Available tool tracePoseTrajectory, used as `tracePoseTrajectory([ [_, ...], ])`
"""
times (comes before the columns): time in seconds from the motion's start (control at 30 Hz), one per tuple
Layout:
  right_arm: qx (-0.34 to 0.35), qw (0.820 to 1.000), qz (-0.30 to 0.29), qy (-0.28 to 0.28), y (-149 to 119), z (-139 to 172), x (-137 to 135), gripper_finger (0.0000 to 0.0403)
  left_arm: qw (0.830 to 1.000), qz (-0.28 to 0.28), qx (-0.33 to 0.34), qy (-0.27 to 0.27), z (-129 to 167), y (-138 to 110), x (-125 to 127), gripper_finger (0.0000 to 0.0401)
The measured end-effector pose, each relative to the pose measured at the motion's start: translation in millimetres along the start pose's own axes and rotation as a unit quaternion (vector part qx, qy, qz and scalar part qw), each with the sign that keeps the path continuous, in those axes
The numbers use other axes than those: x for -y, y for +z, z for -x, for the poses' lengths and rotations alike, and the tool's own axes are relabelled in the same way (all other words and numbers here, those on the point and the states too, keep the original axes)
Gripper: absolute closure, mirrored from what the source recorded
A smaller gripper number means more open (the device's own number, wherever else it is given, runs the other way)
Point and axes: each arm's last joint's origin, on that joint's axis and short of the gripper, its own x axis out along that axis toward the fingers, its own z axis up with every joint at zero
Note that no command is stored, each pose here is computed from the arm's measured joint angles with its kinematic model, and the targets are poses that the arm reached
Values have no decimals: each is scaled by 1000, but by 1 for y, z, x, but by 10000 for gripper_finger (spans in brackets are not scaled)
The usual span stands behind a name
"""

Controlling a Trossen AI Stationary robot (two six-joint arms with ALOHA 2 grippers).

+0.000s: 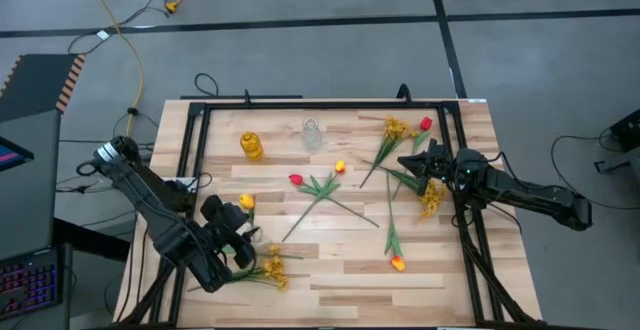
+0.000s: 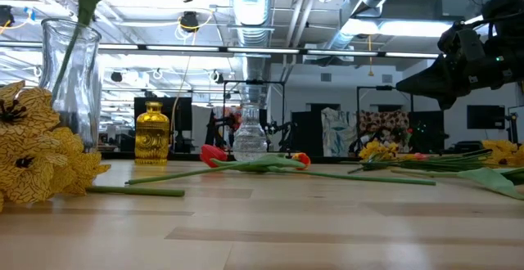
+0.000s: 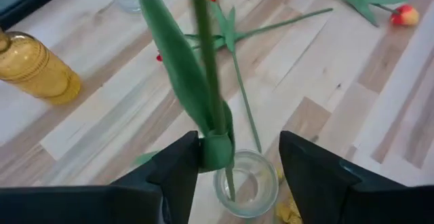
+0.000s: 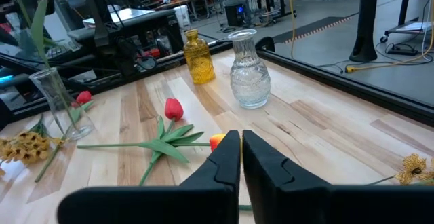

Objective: Sort flowers into vase by color
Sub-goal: Put the bottom yellow flowers into the top transparent vase

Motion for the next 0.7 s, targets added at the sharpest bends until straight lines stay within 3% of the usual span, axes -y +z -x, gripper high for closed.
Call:
tracePoseTrajectory([
  [0.47, 0, 1000, -1, 0, 0, 0, 0, 217, 999, 19, -5, -38, 18, 11, -17, 203],
  [0.7, 0, 1000, -1, 0, 0, 0, 0, 184, 996, 25, -31, -74, 33, 11, -27, 203],
])
